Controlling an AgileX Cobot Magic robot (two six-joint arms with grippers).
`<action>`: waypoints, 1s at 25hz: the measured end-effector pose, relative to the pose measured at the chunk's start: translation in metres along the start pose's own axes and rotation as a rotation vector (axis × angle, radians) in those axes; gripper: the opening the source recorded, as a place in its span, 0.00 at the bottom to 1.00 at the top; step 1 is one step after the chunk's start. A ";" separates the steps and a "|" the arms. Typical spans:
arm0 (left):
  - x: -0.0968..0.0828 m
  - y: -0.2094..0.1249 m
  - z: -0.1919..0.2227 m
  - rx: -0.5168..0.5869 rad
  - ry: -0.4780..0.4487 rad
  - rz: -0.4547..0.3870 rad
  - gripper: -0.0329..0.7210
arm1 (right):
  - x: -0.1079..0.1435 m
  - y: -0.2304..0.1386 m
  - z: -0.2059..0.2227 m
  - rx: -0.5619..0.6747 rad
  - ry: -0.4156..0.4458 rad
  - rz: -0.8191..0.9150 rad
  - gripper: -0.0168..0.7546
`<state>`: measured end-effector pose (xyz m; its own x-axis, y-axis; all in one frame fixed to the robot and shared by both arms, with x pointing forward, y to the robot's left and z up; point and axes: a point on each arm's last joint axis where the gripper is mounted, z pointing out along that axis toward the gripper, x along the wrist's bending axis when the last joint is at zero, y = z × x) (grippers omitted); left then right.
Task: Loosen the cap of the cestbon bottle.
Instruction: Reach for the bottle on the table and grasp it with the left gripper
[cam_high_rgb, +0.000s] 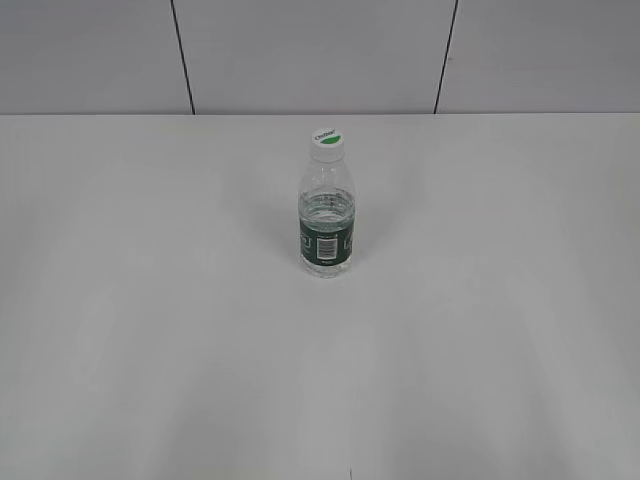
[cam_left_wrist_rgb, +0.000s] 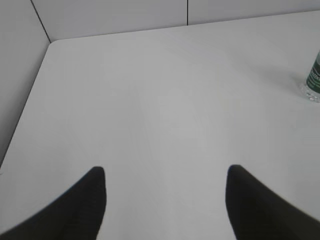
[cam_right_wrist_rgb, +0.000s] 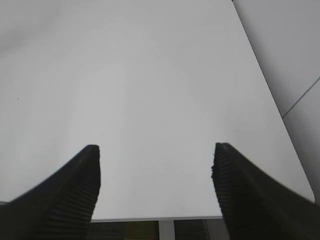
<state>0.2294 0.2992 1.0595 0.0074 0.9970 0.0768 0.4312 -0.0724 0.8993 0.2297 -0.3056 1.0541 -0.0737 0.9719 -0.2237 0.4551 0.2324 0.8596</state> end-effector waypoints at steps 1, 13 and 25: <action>0.000 0.000 0.000 0.000 0.000 0.000 0.66 | 0.000 0.000 0.000 0.000 0.000 0.000 0.71; 0.000 0.000 0.000 0.000 0.000 0.000 0.66 | 0.000 0.000 0.000 0.000 0.000 0.000 0.71; 0.000 0.000 0.000 0.000 0.000 0.000 0.66 | 0.000 0.000 0.000 0.000 0.000 0.000 0.71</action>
<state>0.2294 0.2992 1.0595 0.0074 0.9970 0.0768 0.4312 -0.0724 0.8993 0.2297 -0.3056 1.0541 -0.0737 0.9719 -0.2237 0.4551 0.2324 0.8596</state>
